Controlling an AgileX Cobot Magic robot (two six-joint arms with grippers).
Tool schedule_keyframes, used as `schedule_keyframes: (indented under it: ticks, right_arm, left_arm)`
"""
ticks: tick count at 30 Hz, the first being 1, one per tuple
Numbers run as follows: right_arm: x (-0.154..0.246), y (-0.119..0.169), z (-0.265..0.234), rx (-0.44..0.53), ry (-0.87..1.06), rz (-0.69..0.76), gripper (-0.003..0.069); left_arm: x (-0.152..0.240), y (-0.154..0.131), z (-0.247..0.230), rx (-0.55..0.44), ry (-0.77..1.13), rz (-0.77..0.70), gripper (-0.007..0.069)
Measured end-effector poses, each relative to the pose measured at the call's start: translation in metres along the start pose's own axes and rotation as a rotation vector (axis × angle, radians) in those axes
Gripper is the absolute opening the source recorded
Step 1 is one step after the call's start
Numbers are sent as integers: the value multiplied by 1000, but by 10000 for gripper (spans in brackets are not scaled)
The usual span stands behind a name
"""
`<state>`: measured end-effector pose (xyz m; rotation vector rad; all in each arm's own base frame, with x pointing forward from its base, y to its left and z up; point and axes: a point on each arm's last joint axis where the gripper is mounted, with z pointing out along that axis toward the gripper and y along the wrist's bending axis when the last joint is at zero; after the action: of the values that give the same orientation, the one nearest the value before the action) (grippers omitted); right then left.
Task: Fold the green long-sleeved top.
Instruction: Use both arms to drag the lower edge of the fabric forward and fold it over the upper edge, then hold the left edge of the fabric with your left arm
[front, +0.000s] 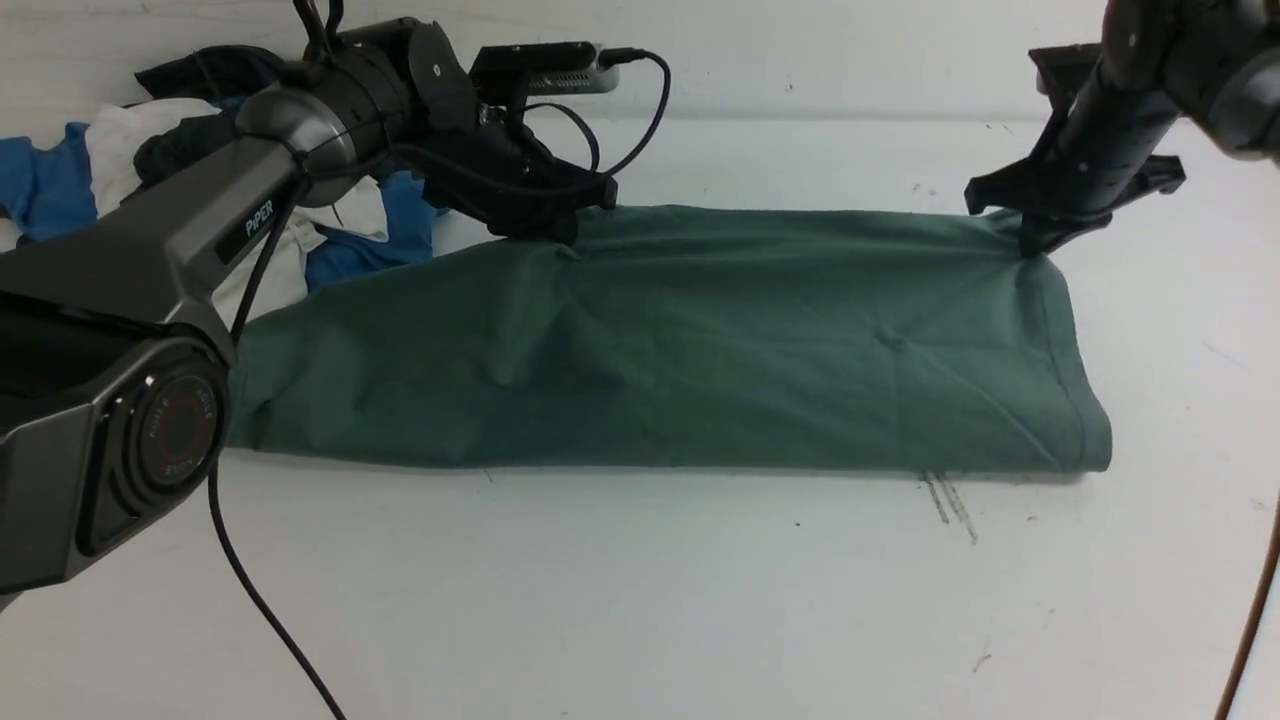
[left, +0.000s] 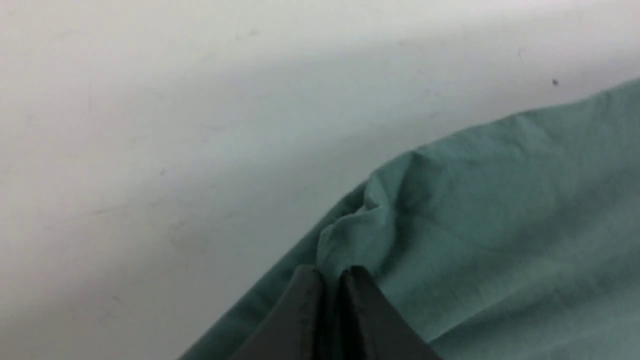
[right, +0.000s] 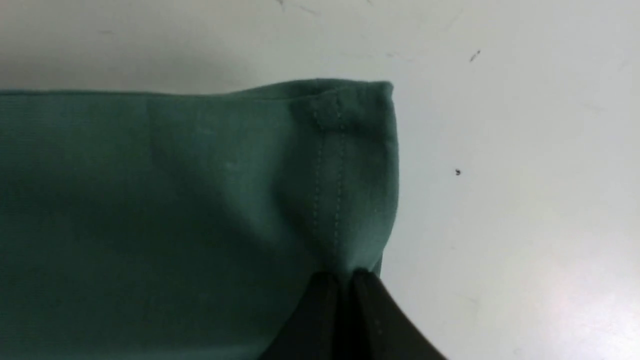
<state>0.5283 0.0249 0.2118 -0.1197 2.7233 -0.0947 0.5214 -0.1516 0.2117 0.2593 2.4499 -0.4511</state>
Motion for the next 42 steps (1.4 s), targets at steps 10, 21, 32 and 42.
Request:
schedule_keyframes:
  ticks: [10,21,32,42]
  right_arm:
    - [9,-2,32,42,63,17,113]
    - [-8,-20,-50,35,-91,94,317]
    - [18,-6,-122,-147,-93,115,253]
    - [65,-2,-123,-156,49,74,243]
  left_arm:
    - [4,21,9,-31,10,-26,368]
    - [-37,76,-154,-116,-70,-108,307]
    - [27,132,-210,-185,197,-267,-4]
    - [98,152,-166,-170,454,-425,77]
